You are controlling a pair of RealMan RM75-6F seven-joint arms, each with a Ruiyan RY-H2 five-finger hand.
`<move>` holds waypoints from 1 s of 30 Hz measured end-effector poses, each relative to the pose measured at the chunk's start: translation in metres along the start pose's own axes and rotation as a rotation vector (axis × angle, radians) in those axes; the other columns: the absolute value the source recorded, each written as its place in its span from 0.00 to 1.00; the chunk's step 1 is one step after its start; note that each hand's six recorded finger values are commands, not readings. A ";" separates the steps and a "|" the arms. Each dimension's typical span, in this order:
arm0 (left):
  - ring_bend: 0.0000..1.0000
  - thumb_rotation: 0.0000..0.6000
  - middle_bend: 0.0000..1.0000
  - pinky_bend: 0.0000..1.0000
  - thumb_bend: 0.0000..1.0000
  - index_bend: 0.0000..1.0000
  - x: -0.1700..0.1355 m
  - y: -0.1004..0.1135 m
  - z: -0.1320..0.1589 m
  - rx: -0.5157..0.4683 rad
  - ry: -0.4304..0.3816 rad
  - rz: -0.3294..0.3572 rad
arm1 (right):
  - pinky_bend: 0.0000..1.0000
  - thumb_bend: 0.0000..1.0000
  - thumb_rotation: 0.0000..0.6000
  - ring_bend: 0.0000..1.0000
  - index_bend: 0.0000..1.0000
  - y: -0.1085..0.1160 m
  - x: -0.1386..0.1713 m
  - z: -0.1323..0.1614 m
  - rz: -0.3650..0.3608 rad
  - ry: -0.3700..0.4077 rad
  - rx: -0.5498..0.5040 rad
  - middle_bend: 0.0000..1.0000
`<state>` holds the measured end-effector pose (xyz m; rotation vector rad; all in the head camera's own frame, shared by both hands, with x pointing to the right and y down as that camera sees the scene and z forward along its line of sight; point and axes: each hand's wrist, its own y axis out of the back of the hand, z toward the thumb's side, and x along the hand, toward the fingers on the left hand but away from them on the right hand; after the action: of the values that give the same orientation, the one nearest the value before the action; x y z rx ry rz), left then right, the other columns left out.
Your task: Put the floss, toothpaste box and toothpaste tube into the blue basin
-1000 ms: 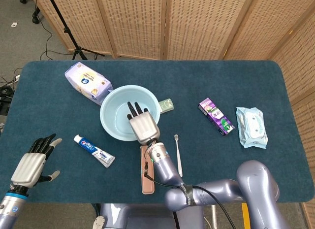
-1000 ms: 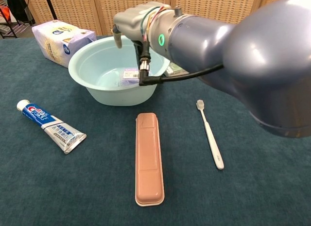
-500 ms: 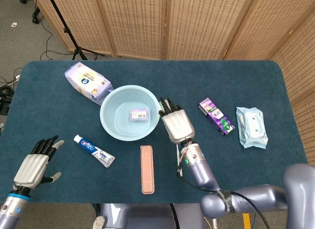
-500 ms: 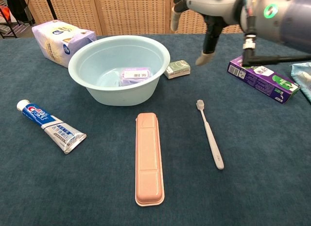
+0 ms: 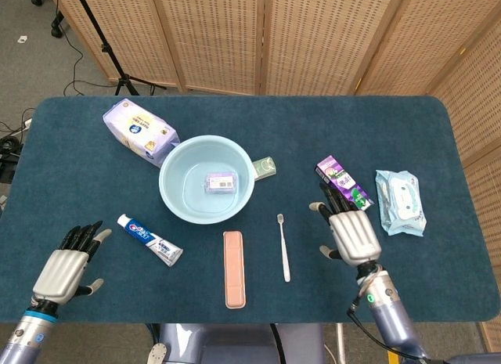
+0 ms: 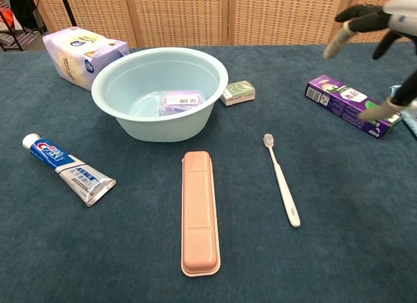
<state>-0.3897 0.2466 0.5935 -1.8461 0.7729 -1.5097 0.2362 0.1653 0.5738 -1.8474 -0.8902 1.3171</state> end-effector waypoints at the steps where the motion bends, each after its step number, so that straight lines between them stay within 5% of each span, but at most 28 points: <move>1: 0.00 1.00 0.00 0.00 0.21 0.00 0.000 -0.001 0.001 0.006 -0.001 -0.001 | 0.25 0.14 1.00 0.00 0.25 -0.002 0.007 -0.005 0.000 -0.005 -0.012 0.00; 12: 0.00 1.00 0.00 0.00 0.21 0.00 0.000 -0.004 0.002 0.017 0.008 0.006 | 0.24 0.13 1.00 0.00 0.25 -0.019 0.044 -0.050 0.015 -0.054 -0.079 0.00; 18: 0.00 1.00 0.00 0.00 0.21 0.00 0.000 -0.005 0.001 0.012 0.009 -0.001 | 0.23 0.13 1.00 0.00 0.25 -0.017 0.028 -0.047 0.030 -0.045 -0.047 0.00; 30: 0.00 1.00 0.00 0.00 0.21 0.00 0.004 -0.011 -0.005 0.005 0.029 -0.029 | 0.07 0.06 1.00 0.00 0.06 -0.020 -0.030 -0.049 0.142 -0.096 0.000 0.00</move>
<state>-0.3932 0.2497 0.6054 -1.8434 0.7583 -1.5589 0.2728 0.1437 0.6172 -1.8897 -0.8198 1.5039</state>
